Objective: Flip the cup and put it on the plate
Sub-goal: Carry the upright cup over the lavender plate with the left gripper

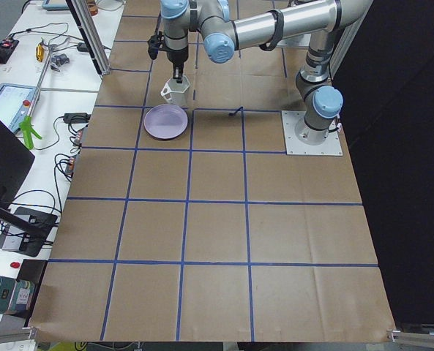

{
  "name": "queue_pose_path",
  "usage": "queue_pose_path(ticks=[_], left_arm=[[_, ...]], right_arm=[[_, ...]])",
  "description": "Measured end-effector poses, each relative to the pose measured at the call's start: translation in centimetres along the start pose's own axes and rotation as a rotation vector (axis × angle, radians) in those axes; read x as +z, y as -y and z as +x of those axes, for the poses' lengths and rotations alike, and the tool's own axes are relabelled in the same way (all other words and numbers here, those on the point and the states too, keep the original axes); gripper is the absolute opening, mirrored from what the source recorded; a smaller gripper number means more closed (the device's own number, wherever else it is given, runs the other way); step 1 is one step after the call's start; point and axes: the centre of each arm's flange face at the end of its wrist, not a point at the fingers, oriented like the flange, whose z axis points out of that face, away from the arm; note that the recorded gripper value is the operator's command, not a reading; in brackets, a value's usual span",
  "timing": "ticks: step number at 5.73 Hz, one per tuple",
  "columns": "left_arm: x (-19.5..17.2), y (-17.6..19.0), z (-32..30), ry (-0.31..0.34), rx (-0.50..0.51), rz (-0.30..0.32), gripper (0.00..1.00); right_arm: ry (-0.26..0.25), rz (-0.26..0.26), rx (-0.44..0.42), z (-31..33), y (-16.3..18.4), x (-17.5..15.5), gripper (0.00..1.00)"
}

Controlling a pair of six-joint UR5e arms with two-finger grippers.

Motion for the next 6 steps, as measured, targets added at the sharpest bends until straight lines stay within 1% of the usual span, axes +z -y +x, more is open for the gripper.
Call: queue_pose_path(ticks=[1, 2, 4, 5, 6], left_arm=[[1.8, 1.0, 1.3, 0.029, 0.008, 0.032, 0.00], [4.9, 2.1, 1.6, 0.033, 0.012, 0.023, 0.00], [12.5, 3.6, 1.6, 0.024, 0.021, -0.047, 0.00], [15.3, 3.3, 1.9, 0.023, 0.029, -0.089, 0.00], [16.7, 2.8, 2.0, 0.031, 0.041, -0.118, 0.00]], right_arm=[[0.000, 0.000, 0.000, 0.0, 0.0, 0.0, 1.00], [0.000, 0.000, 0.000, 0.0, 0.0, 0.0, 1.00], [0.000, 0.000, 0.000, 0.0, 0.0, 0.0, 1.00], [0.000, 0.000, 0.000, 0.0, 0.0, 0.0, 1.00], [0.000, 0.000, 0.000, 0.0, 0.0, 0.0, 1.00]])
